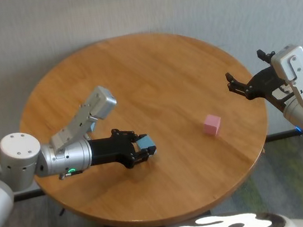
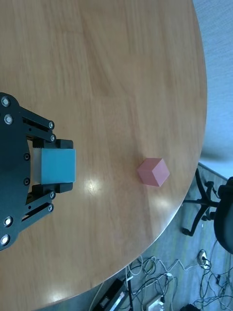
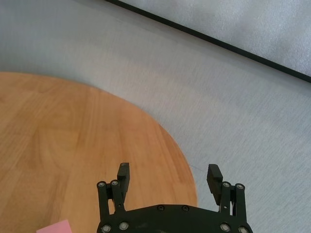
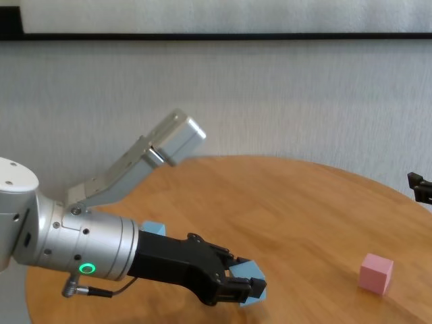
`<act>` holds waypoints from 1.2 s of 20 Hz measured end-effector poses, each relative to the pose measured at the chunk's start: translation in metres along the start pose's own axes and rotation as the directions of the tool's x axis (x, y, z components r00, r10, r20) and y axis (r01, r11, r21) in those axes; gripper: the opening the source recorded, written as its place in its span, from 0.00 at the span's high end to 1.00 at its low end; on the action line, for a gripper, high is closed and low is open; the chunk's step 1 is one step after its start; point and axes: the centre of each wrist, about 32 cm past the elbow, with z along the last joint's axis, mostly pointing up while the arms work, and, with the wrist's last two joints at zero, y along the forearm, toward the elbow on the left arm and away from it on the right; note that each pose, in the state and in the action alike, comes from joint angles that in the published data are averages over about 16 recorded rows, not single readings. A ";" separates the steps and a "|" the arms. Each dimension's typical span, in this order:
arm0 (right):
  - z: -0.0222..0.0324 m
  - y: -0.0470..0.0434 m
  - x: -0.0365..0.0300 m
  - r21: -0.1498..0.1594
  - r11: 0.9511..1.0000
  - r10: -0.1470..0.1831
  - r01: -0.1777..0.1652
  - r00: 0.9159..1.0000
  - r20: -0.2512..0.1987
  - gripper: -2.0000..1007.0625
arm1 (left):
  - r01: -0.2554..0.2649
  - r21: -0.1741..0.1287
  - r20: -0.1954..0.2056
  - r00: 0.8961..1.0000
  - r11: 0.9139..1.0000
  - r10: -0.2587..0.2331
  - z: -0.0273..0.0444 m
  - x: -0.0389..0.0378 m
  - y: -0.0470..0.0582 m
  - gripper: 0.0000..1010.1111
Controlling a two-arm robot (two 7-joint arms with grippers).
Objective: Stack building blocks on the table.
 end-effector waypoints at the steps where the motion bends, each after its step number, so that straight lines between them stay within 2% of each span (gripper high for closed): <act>1: 0.0000 0.0000 0.0000 0.000 1.000 0.000 0.000 1.000 0.000 0.00 | 0.002 0.002 0.001 1.000 1.000 -0.002 0.0000 0.0003 -0.001 0.61; 14: 0.0000 0.0000 0.0000 0.000 1.000 0.000 0.000 1.000 0.000 0.00 | 0.009 0.018 0.029 1.000 1.000 -0.009 0.0001 0.0010 -0.004 0.60; 19: 0.0000 0.0000 0.0000 0.000 1.000 0.000 0.000 1.000 0.000 0.00 | 0.009 0.016 0.027 1.000 1.000 -0.010 0.0001 0.0009 -0.003 0.54; 24: 0.0000 0.0000 0.0000 0.000 1.000 0.000 0.000 1.000 0.000 0.00 | 0.006 0.007 0.023 1.000 1.000 -0.006 0.0001 0.0008 -0.002 0.43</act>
